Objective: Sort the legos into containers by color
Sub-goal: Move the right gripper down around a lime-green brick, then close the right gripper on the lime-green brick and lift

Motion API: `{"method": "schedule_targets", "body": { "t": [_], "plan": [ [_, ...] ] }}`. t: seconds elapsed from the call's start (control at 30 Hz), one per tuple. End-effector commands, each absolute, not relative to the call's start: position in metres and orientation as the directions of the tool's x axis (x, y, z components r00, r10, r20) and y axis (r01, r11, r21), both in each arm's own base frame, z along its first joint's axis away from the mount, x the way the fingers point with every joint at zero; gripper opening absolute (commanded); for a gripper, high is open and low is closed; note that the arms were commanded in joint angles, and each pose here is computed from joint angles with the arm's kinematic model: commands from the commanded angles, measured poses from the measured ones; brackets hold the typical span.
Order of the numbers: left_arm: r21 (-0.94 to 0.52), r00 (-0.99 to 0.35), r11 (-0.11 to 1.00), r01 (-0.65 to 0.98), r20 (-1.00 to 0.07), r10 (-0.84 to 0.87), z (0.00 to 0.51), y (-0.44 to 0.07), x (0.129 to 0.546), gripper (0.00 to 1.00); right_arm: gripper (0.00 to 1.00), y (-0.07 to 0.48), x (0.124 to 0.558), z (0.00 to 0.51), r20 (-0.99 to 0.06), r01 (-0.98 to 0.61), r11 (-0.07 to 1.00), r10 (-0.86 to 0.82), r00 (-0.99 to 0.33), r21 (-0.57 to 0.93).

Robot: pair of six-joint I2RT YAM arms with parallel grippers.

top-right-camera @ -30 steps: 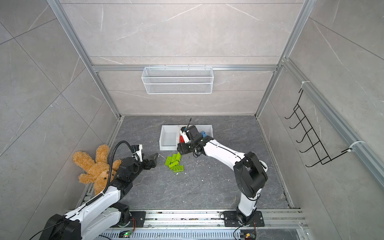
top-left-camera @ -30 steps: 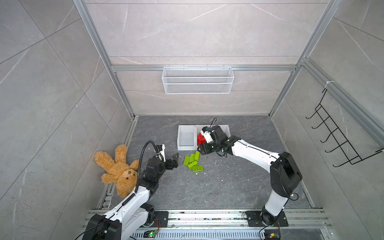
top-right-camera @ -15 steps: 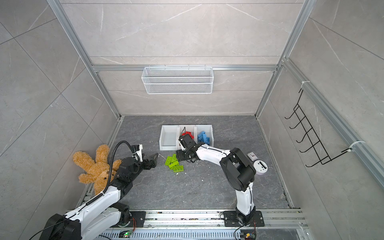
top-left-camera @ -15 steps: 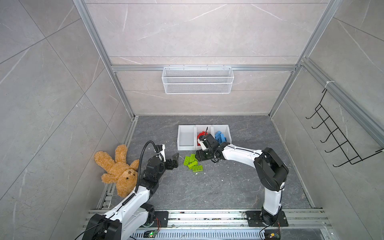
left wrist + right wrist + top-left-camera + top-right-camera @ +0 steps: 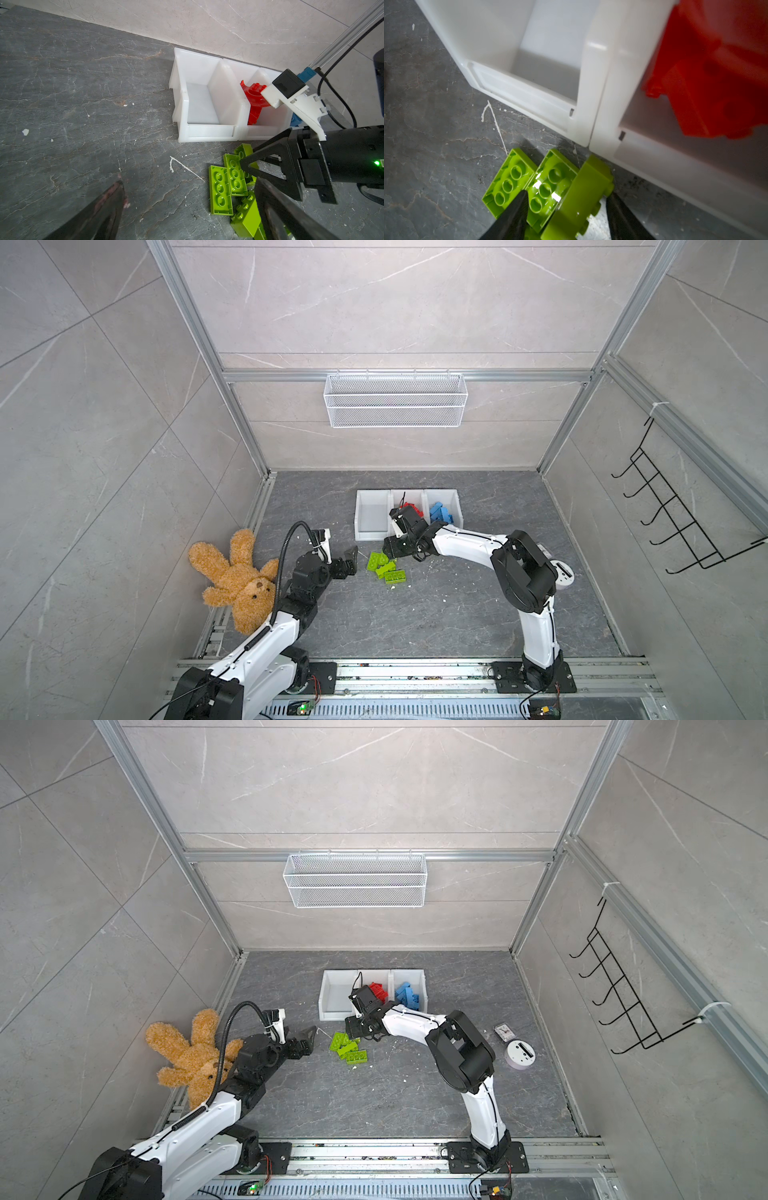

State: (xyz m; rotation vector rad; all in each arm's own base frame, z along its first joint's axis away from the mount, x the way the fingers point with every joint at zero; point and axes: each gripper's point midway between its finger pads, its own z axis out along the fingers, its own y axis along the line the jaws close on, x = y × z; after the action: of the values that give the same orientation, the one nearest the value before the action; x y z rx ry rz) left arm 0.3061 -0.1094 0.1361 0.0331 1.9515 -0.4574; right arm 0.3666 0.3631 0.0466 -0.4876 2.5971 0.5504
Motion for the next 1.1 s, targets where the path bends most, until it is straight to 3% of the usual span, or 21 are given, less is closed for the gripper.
{"method": "schedule_targets", "body": {
  "t": [0.0, 0.23, 0.67, 1.07],
  "plan": [
    [-0.297, -0.365, 0.923, 0.246, -0.910, -0.195, 0.157, -0.112, 0.314, 0.99, 0.61, 0.355, 0.366, 0.036, -0.461, -0.408, 0.881, -0.266, -0.846, 0.240],
    [-0.297, -0.367, 0.922, 0.247, -0.910, -0.195, 0.157, -0.112, 0.314, 0.99, 0.54, 0.348, 0.363, 0.033, -0.457, -0.400, 0.888, -0.266, -0.849, 0.226],
    [-0.298, -0.364, 0.921, 0.249, -0.910, -0.196, 0.158, -0.112, 0.314, 0.99, 0.32, 0.322, 0.360, 0.032, -0.429, -0.382, 0.916, -0.299, -0.852, 0.121],
    [-0.297, -0.359, 0.923, 0.246, -0.912, -0.198, 0.160, -0.111, 0.313, 0.99, 0.14, 0.331, 0.356, 0.062, -0.501, -0.403, 0.890, -0.254, -0.827, 0.213]
  ]
}}
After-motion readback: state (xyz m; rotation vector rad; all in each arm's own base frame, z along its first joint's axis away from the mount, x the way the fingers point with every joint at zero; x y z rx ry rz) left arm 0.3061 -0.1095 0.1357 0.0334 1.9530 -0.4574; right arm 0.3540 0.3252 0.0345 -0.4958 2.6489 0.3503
